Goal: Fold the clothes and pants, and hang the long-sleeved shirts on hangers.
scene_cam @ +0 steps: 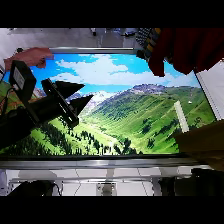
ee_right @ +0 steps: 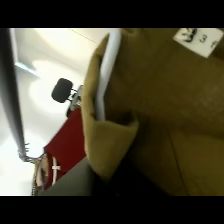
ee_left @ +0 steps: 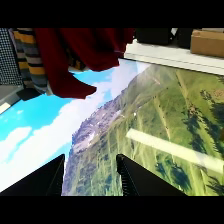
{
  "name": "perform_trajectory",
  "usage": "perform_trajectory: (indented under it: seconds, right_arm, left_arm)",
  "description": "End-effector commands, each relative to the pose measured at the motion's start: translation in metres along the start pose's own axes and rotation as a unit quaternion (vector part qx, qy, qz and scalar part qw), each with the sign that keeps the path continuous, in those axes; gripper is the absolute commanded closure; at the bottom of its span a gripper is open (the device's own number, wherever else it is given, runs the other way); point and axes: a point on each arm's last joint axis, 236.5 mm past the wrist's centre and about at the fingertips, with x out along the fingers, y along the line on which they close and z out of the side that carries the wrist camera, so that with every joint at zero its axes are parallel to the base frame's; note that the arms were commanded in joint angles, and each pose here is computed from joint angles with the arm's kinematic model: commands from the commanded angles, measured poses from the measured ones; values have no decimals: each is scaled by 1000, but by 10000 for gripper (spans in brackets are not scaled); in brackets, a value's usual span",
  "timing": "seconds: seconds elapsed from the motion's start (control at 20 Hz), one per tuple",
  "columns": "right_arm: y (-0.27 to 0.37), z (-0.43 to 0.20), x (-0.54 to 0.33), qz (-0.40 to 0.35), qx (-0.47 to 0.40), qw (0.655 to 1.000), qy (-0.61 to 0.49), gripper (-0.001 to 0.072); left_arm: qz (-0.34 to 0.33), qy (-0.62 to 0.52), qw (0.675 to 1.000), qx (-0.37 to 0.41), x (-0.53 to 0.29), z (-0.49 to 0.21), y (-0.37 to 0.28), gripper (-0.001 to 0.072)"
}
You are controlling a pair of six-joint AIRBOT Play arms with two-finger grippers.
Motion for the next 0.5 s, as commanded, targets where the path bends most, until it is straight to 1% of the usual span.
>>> perform_trajectory:
  seconds: [0.0,0.05,0.1,0.15,0.3,0.45]
  right_arm:
    - [-14,-12,0,-26,-2,999,29,318]
    - [-9,-16,0,-16,3,999,38,25]
    - [-2,-22,-1,-2,9,999,51,50]
    - [3,-30,-3,6,11,998,66,32]
    - [18,-51,-12,18,2,996,92,32]
    - [58,-92,-34,71,-9,987,144,32]
  left_arm:
    - [-1,1,1000,0,0,0,0,281]
    - [-1,1,1000,0,0,0,0,281]
    - [-1,1,1000,0,0,0,0,281]
    - [-1,1,1000,0,0,0,0,281]
    - [-1,1,1000,0,0,-1,0,281]
    - [-1,1,1000,0,0,-1,0,281]
